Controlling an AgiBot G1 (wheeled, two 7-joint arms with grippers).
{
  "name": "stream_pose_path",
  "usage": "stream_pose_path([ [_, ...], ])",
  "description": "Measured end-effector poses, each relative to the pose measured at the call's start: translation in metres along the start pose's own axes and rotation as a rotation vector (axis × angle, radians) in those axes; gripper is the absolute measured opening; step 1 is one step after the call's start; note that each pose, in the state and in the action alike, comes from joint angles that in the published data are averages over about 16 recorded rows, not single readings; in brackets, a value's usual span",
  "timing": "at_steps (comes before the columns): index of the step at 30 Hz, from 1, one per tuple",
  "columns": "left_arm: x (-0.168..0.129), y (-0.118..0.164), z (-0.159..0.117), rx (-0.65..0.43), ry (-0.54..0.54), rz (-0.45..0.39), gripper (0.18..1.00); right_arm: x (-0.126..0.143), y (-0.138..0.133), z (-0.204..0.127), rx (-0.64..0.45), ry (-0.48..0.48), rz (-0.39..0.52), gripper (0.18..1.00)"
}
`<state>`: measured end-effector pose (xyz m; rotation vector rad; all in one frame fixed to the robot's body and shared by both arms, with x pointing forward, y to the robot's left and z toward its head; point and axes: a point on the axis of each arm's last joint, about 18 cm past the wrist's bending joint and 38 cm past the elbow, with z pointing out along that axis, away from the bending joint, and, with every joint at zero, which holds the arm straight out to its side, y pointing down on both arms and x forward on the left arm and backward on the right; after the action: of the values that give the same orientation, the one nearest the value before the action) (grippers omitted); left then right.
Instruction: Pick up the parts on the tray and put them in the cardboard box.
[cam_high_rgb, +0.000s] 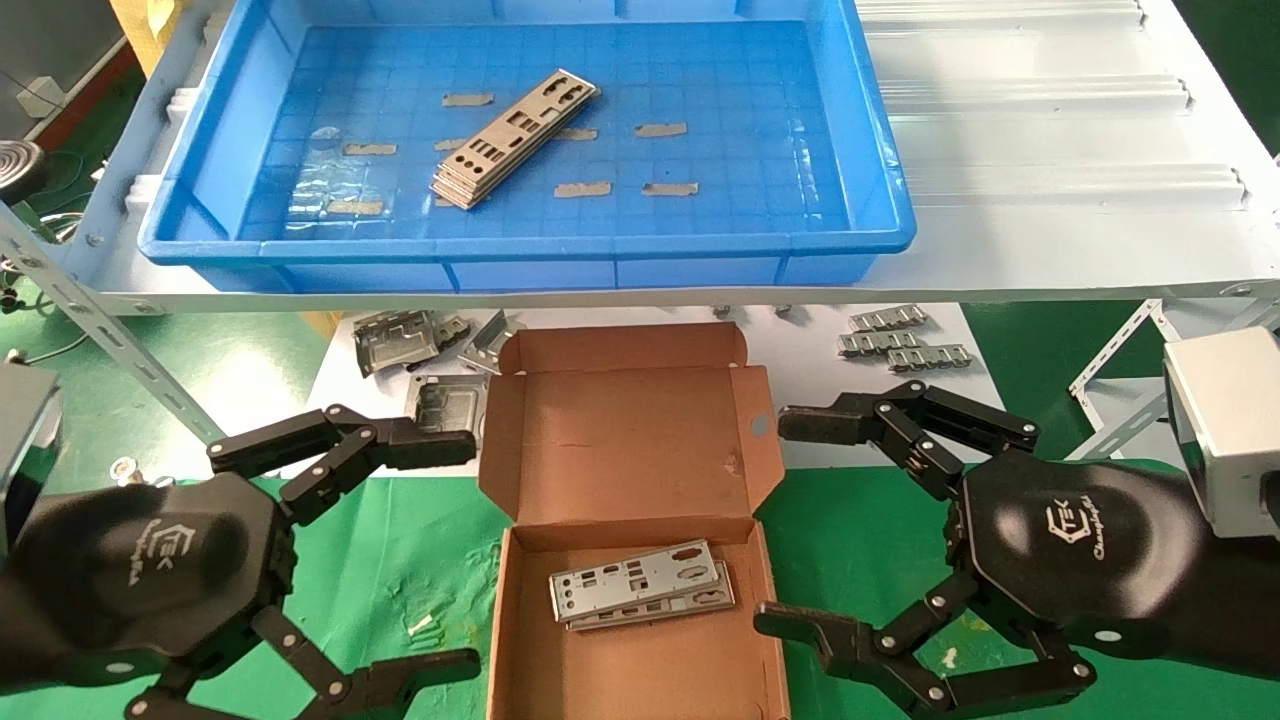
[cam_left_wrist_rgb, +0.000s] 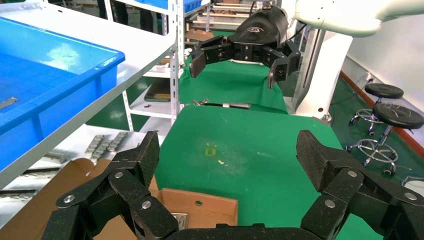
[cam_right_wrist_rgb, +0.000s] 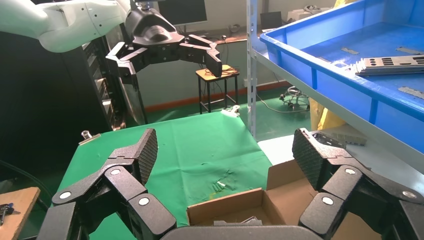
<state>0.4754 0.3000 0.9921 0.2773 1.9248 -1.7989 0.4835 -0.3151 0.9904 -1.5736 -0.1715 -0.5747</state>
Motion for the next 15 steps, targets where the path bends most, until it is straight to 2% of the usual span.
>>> stream_pose_path([
  [15,0.0,0.0,0.0,0.0,0.0,0.0,1.001,0.0,0.0,0.0,0.0,0.0,0.0,0.972],
])
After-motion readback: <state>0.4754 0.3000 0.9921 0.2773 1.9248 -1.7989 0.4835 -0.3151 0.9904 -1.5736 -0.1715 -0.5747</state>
